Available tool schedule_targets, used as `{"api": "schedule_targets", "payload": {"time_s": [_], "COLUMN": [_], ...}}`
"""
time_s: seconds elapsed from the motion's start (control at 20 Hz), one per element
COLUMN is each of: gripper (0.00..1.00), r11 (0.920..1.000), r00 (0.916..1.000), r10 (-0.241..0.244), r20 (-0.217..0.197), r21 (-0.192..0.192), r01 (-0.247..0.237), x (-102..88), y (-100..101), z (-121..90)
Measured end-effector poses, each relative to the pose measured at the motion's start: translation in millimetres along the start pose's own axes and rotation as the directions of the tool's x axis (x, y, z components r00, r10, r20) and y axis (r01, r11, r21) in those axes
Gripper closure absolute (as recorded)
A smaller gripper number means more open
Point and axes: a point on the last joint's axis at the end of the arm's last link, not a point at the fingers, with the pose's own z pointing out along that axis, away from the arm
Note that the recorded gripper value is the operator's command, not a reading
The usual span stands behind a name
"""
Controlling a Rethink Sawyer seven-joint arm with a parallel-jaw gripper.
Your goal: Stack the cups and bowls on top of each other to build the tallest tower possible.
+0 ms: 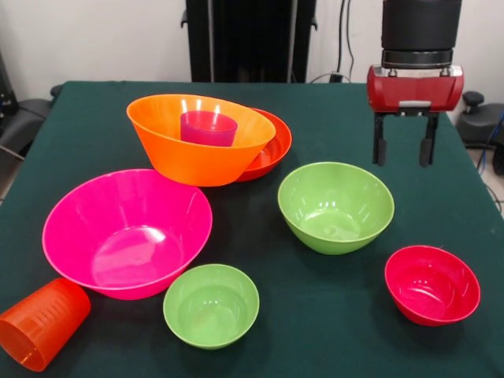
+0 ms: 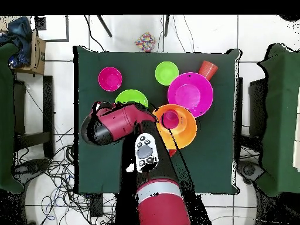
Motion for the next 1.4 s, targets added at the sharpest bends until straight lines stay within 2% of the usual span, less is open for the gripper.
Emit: {"api": "schedule_targets", "payload": {"time_s": [0.4,0.8,1.05,1.4], "gripper": [0.0,0.0,0.0,0.0], "r11": [0.9988,0.9936,0.9899,0.9826], "r00": [0.9992,0.996,0.993,0.9857], "r10": [-0.039,-0.086,-0.11,-0.152], "r20": [-0.008,-0.025,-0.042,-0.073], "r21": [0.029,0.072,0.085,0.097], "r01": [0.039,0.087,0.113,0.159], "x": [10.2,24.8,36.7,59.0], "y": [-14,-34,-36,-28], "z": [7,15,21,30]}}
